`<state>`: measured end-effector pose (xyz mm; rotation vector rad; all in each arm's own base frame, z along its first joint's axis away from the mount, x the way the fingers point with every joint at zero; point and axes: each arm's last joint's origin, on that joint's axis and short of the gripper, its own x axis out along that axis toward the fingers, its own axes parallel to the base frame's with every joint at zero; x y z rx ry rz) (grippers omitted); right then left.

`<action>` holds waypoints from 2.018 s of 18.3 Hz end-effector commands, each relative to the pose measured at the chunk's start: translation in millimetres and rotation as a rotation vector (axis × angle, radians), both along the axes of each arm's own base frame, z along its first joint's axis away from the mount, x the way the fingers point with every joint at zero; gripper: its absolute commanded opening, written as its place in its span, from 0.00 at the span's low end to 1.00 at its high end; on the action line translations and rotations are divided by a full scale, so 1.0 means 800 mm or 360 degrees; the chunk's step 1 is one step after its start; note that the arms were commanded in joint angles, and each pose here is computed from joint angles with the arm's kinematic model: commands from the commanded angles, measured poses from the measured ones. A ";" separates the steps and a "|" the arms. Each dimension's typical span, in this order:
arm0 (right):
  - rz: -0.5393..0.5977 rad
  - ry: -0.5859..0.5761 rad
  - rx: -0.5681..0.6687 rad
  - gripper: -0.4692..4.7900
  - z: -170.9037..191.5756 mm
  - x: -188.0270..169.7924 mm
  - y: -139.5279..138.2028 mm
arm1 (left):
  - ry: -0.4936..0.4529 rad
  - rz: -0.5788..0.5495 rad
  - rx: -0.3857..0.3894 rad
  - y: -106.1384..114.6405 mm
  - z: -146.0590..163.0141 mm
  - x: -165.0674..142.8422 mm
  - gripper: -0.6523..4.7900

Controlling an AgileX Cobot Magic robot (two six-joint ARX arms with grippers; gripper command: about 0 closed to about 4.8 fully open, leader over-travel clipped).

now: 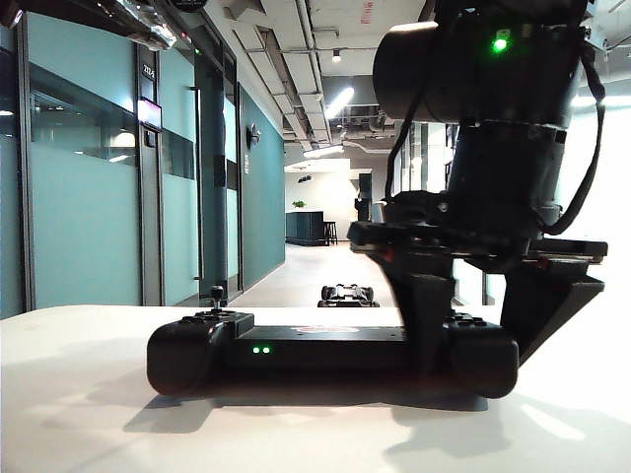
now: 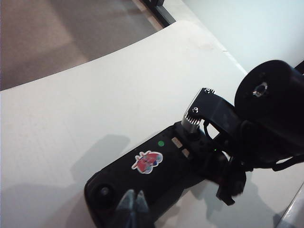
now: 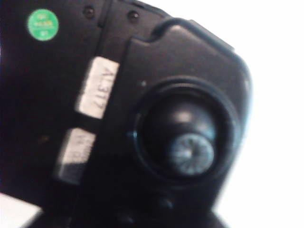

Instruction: Push the left joystick on the remote control sitting on the white table forward to make the robot dog walk in a straight line until it approaches the door.

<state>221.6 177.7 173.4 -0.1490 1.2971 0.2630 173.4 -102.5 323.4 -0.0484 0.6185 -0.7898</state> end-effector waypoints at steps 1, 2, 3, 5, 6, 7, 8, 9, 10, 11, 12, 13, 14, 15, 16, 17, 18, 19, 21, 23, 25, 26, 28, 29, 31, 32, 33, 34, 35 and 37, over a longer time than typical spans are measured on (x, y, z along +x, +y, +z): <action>0.0001 -0.0012 0.0016 0.62 0.002 0.001 0.001 | -0.0026 -0.0017 -0.0010 0.000 0.003 0.000 0.11; 0.0001 -0.0011 0.0015 0.62 0.002 0.001 0.001 | -0.0026 -0.0017 -0.0010 0.000 0.003 0.000 0.11; 0.0002 -0.0011 0.0015 0.61 0.002 0.000 0.001 | -0.0025 -0.0017 -0.0010 0.000 0.003 0.000 0.11; 0.0002 -0.0010 0.0014 0.44 0.002 0.000 0.001 | -0.0020 -0.0017 -0.0007 0.000 0.003 0.000 0.11; 0.0005 -0.0008 0.0012 0.42 0.002 0.000 0.001 | -0.0020 -0.0017 -0.0007 0.000 0.003 0.000 0.11; 0.0005 -0.0007 0.0012 0.42 0.002 -0.001 0.002 | -0.0019 -0.0018 -0.0006 0.000 0.002 0.000 0.11; -0.0093 0.0005 0.0037 0.42 0.002 -0.001 0.002 | -0.0019 -0.0018 -0.0006 0.000 0.002 0.000 0.11; -0.0182 0.0017 0.0059 0.42 0.002 -0.001 0.002 | -0.0019 -0.0019 -0.0004 -0.001 0.002 0.000 0.11; -0.0194 0.0026 0.0055 0.42 0.001 -0.002 0.001 | -0.0017 -0.0026 0.0004 -0.001 0.001 0.001 0.11; -0.0215 0.0039 0.0048 0.42 0.001 -0.002 0.000 | -0.0010 -0.0034 0.0015 -0.003 -0.002 0.004 0.11; -0.0280 0.0061 0.0043 0.42 0.001 -0.004 -0.001 | -0.0031 -0.0084 0.0050 -0.005 -0.005 0.006 0.11; -0.0305 0.0075 0.0036 0.42 0.000 -0.005 -0.002 | -0.0048 -0.0146 0.0081 -0.007 -0.009 0.010 0.11; -0.0309 0.0078 0.0021 0.42 0.000 -0.005 -0.003 | -0.0036 -0.0186 0.0100 -0.010 -0.014 0.015 0.11; -0.0341 0.0089 0.0017 0.42 0.000 -0.006 -0.003 | -0.0021 -0.0202 0.0130 -0.013 -0.020 0.020 0.11; -0.0388 0.0098 0.0022 0.42 0.000 -0.006 -0.004 | -0.0007 -0.0229 0.0171 -0.017 -0.028 0.027 0.11; -0.0389 0.0099 0.0020 0.42 0.000 -0.006 -0.004 | 0.0019 -0.0310 0.0247 -0.025 -0.046 0.042 0.11; -0.0391 0.0091 0.0013 0.42 0.000 -0.006 -0.004 | 0.0049 -0.0335 0.0266 -0.030 -0.056 0.051 0.11; -0.0392 0.0091 0.0012 0.42 0.000 -0.006 -0.004 | 0.0059 -0.0356 0.0283 -0.034 -0.066 0.058 0.11; -0.0392 0.0096 0.0006 0.42 0.000 -0.007 -0.004 | 0.0066 -0.0454 0.0263 -0.042 -0.097 0.069 0.11; -0.0393 0.0097 0.0005 0.42 0.000 -0.007 -0.005 | 0.0061 -0.0529 0.0206 -0.043 -0.120 0.068 0.11; -0.0395 0.0102 0.0002 0.42 0.000 -0.007 -0.005 | 0.0011 -0.0647 0.0143 -0.041 -0.142 0.060 0.11; -0.0395 0.0105 0.0001 0.42 0.000 -0.007 -0.005 | -0.0003 -0.0659 0.0147 -0.040 -0.152 0.057 0.11; -0.0395 0.0113 -0.0007 0.42 0.000 -0.008 -0.006 | -0.0024 -0.0665 0.0148 -0.037 -0.164 0.053 0.11; -0.0395 0.0115 -0.0010 0.42 -0.001 -0.008 -0.006 | -0.0058 -0.0663 0.0138 -0.037 -0.167 0.052 0.11; -0.0395 0.0121 -0.0015 0.42 -0.001 -0.008 -0.006 | -0.0122 -0.0658 0.0121 -0.037 -0.170 0.053 0.11; -0.0395 0.0123 -0.0018 0.42 -0.001 -0.008 -0.007 | -0.0129 -0.0656 0.0120 -0.038 -0.172 0.054 0.11; -0.0395 0.0123 -0.0018 0.42 -0.001 -0.008 -0.007 | -0.0113 -0.0658 0.0124 -0.040 -0.178 0.057 0.11; -0.0395 0.0124 -0.0020 0.42 -0.001 -0.009 -0.007 | -0.0093 -0.0662 0.0128 -0.041 -0.184 0.060 0.11; -0.0395 0.0126 -0.0021 0.42 -0.001 -0.009 -0.007 | -0.0069 -0.0662 0.0135 -0.043 -0.193 0.064 0.11; -0.0395 0.0126 -0.0021 0.42 -0.001 -0.009 -0.007 | -0.0063 -0.0661 0.0137 -0.045 -0.200 0.068 0.11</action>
